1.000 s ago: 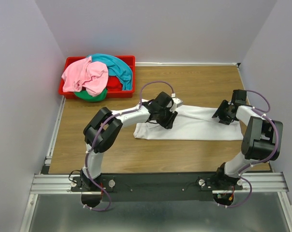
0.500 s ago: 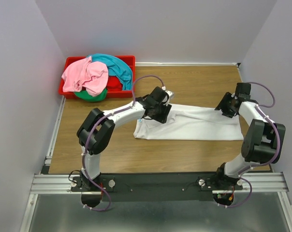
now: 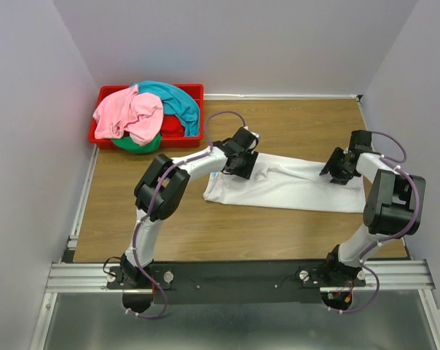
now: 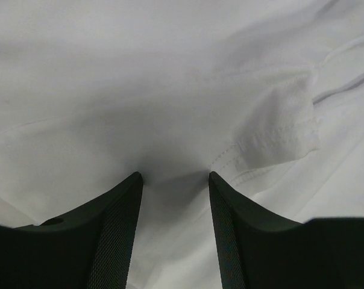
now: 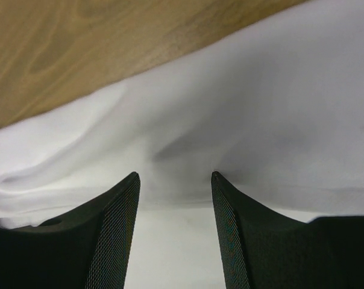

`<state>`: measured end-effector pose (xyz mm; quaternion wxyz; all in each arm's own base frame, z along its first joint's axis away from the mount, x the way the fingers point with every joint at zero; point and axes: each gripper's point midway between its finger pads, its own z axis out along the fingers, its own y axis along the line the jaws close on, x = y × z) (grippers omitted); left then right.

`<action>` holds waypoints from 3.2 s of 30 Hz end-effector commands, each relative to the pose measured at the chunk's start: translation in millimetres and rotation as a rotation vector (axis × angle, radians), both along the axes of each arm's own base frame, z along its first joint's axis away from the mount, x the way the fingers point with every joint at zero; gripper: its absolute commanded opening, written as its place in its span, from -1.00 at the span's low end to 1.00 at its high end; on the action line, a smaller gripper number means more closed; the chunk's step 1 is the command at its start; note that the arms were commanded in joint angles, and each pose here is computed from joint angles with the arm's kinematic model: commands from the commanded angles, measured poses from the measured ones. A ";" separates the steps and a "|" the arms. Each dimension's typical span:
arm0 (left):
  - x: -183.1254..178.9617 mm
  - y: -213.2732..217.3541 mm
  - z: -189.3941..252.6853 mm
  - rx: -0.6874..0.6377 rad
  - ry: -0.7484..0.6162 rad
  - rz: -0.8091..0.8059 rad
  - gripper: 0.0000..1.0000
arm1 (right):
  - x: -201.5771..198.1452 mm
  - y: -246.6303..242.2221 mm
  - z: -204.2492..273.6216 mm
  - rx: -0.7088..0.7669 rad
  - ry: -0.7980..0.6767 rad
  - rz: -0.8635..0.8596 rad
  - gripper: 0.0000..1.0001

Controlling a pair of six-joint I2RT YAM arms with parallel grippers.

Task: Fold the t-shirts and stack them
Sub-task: Fold the tshirt

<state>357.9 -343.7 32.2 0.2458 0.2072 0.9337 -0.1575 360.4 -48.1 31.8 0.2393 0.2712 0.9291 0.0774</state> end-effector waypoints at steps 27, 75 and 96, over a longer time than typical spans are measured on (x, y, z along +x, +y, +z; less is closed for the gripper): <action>120.0 -8.8 79.3 -0.013 -0.213 0.135 0.23 | -75.8 34.5 23.8 0.141 0.139 -0.081 0.22; 164.7 -41.9 94.4 -0.238 -0.260 0.082 0.25 | -118.1 110.5 -2.5 0.166 0.296 0.131 0.22; 102.7 -37.7 -8.7 -0.203 0.037 0.095 0.25 | -132.9 133.7 -26.3 0.075 0.375 0.240 0.24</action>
